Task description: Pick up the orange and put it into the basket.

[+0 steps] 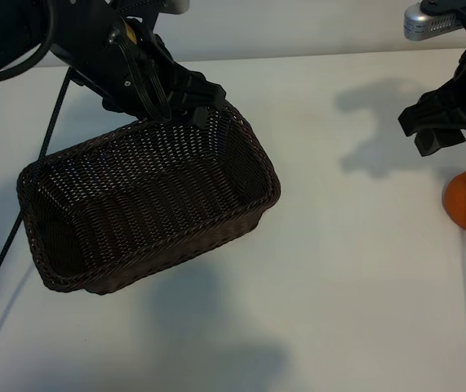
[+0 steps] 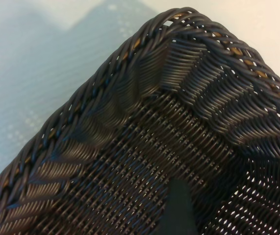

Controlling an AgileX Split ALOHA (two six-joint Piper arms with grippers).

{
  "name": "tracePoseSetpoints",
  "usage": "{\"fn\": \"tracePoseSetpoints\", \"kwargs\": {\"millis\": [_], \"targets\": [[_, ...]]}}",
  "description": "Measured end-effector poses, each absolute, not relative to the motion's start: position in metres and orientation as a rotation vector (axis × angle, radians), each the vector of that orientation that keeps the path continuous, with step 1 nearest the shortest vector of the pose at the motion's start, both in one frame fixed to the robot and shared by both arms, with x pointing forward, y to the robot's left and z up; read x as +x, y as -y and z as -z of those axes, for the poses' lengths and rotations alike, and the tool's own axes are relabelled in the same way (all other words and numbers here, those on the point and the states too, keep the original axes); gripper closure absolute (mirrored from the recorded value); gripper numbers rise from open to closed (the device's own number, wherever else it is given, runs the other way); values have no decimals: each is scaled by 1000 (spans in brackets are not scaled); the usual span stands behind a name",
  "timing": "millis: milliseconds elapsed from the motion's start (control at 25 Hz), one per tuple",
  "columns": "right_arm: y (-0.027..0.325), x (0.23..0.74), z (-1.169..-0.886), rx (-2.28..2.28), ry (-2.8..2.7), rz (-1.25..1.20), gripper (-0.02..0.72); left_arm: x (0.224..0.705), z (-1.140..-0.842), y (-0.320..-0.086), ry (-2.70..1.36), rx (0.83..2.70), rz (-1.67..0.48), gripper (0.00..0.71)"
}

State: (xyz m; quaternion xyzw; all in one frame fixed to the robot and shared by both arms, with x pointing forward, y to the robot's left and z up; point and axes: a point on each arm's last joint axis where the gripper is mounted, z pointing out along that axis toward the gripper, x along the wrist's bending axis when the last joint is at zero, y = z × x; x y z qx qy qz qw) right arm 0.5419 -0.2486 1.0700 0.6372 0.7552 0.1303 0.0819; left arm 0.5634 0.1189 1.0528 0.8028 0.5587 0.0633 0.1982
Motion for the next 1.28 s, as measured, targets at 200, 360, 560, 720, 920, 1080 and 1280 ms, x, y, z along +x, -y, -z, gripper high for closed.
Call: {"fn": "tracePoseSetpoints", "kwargs": {"millis": [200, 360, 560, 720, 920, 1080, 1280], "targets": [[249, 542, -1070, 1904, -2257, -388, 143, 563, -1053, -119, -1563, 2246, -177, 122], [249, 542, -1070, 1904, -2257, -388, 143, 563, -1053, -119, -1563, 2246, -177, 122], [249, 542, -1070, 1904, -2257, -388, 144, 563, -1053, -119, -1563, 2246, -177, 122], [249, 542, -1070, 1903, -2255, -391, 145, 563, -1053, -119, -1563, 2246, -177, 122], [249, 542, -1070, 1902, -2255, -392, 145, 563, -1053, -119, -1563, 2246, -177, 122], [249, 542, -1070, 1902, -2254, -393, 145, 565, -1054, -118, -1553, 2233, -189, 122], [249, 542, -1070, 1902, -2253, -394, 145, 565, -1054, -118, -1552, 2231, -189, 122]]}}
